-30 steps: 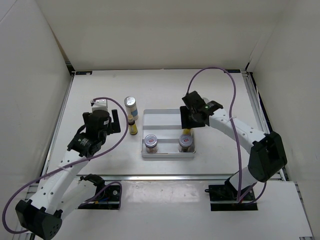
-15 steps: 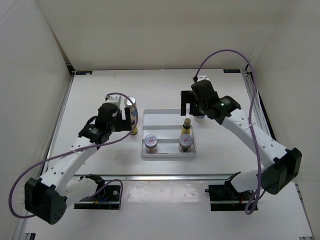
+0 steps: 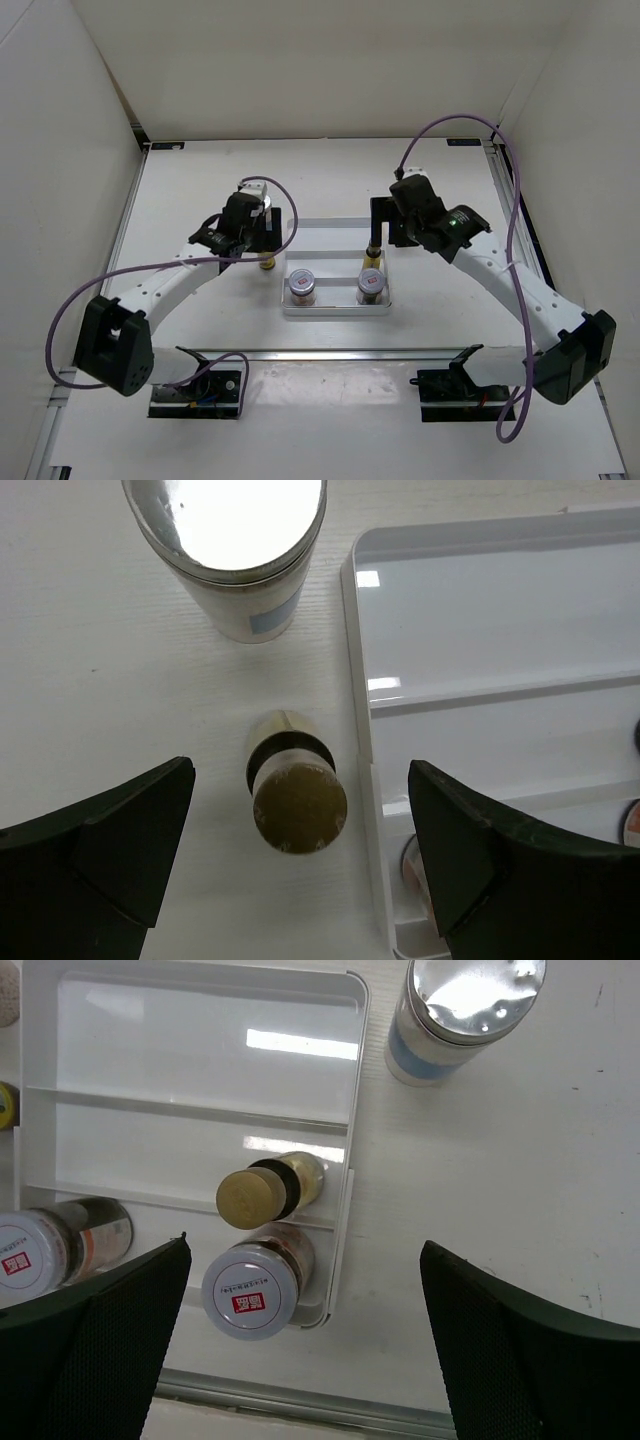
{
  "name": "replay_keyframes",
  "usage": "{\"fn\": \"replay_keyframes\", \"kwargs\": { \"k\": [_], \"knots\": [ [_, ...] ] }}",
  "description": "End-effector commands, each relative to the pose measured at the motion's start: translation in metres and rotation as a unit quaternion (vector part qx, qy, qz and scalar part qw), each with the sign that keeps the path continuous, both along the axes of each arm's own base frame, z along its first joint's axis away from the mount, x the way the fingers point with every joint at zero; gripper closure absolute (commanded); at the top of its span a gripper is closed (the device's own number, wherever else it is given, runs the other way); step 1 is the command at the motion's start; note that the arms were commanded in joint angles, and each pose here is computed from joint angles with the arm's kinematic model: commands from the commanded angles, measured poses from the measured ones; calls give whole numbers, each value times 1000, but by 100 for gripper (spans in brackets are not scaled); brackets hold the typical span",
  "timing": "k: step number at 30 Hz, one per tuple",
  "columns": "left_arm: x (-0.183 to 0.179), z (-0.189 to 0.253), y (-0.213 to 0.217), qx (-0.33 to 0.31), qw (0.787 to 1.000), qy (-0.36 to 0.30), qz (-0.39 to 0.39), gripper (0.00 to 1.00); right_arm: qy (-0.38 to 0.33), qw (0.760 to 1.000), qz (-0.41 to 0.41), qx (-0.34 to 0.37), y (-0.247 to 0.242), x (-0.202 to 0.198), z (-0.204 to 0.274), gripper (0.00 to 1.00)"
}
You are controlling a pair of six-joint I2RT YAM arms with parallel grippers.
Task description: Organize the condiment bottles
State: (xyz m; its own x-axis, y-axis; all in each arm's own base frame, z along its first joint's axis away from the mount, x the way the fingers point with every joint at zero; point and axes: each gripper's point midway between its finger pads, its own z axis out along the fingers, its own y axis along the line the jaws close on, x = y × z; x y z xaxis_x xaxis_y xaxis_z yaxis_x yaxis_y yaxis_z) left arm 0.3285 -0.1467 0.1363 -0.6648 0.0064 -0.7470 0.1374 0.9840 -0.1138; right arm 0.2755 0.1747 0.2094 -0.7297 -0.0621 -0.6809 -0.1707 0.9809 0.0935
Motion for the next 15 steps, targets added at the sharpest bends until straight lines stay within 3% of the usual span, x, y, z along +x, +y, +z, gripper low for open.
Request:
{"fn": "replay_keyframes", "kwargs": {
  "k": [1, 8, 15],
  "knots": [
    [14, 3, -7, -5, 1000, -11, 4, 3, -13, 1000, -11, 2, -8, -6, 8, 2],
    [28, -2, -12, 0, 1000, -8, 7, 22, -21, 1000, -15, -7, -18, -12, 8, 3],
    [34, 8, -11, 9, 1000, -12, 12, 54, -18, 999, -18, -23, -25, -15, 2, 4]
  ]
}}
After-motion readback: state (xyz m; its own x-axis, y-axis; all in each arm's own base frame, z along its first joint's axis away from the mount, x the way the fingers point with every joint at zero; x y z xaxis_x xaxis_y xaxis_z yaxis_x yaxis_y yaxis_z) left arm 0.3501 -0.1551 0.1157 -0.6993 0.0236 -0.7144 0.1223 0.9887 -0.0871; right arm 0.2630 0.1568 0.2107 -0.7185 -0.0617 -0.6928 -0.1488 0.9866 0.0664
